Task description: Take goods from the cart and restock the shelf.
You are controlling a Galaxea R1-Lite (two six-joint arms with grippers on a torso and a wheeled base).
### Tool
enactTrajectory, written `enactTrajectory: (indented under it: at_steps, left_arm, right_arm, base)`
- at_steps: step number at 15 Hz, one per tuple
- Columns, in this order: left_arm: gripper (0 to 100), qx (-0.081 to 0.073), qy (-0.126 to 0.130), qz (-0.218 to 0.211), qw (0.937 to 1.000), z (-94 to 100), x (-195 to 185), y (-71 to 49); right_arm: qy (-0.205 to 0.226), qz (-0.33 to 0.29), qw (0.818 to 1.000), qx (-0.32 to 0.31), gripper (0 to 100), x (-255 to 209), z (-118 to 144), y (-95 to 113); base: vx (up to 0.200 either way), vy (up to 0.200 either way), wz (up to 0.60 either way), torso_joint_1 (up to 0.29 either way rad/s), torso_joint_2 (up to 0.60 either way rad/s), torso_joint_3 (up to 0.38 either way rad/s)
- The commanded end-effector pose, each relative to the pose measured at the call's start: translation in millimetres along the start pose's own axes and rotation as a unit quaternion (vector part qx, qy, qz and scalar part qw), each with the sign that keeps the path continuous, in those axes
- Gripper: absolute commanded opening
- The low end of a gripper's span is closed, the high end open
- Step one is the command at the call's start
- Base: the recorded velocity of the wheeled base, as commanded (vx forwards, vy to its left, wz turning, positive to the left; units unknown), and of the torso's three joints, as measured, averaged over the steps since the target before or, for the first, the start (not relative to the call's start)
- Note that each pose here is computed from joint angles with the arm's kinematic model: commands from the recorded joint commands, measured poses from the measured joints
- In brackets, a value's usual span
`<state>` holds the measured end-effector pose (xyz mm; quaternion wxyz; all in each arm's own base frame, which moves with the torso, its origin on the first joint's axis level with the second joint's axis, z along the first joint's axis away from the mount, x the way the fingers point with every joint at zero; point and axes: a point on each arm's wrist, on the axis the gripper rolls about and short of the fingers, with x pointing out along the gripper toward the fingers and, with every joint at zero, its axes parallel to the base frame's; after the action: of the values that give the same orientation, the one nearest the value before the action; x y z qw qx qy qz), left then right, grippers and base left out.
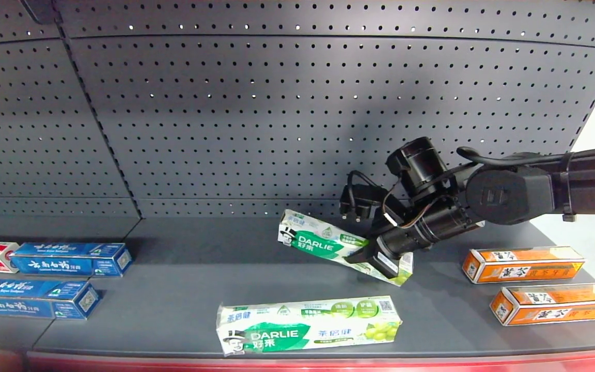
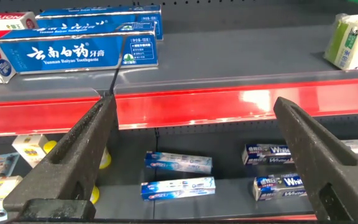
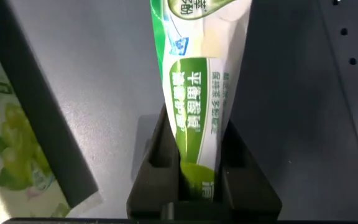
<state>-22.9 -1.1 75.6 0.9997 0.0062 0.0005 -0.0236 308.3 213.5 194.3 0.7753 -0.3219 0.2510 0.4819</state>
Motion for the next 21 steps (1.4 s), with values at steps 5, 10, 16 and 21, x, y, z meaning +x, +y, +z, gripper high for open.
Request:
enactTrajectory:
  at_steps: [5,10,16,21]
  left_arm:
    - [100,0.0,-0.001,0.001,1.0,0.2,0,0.0]
    - [100,0.0,-0.001,0.0,1.0,0.2,0,0.0]
    - [100,0.0,0.0,0.0,1.0,-0.2,0,0.0]
    - [100,0.0,0.0,0.0,1.0,-0.2,0,0.0]
  right_arm:
    - [0.004,0.003,1.0,0.001,100,4,-2,0]
    - [-0.007,-0.016,1.0,0.005,100,-7,1,-4]
    - [-0.018,-0.043,0.999,0.013,100,-25,-7,-11]
    - [0.005,-0.054,0.998,0.021,100,-30,-20,-9]
  base:
    - [0.0,0.0,0.0,0.0,0.0,0.0]
    - [0.0,0.0,0.0,0.0,0.0,0.0]
    - [0.0,0.0,0.0,0.0,0.0,0.0]
    - [0.0,0.0,0.0,0.0,0.0,0.0]
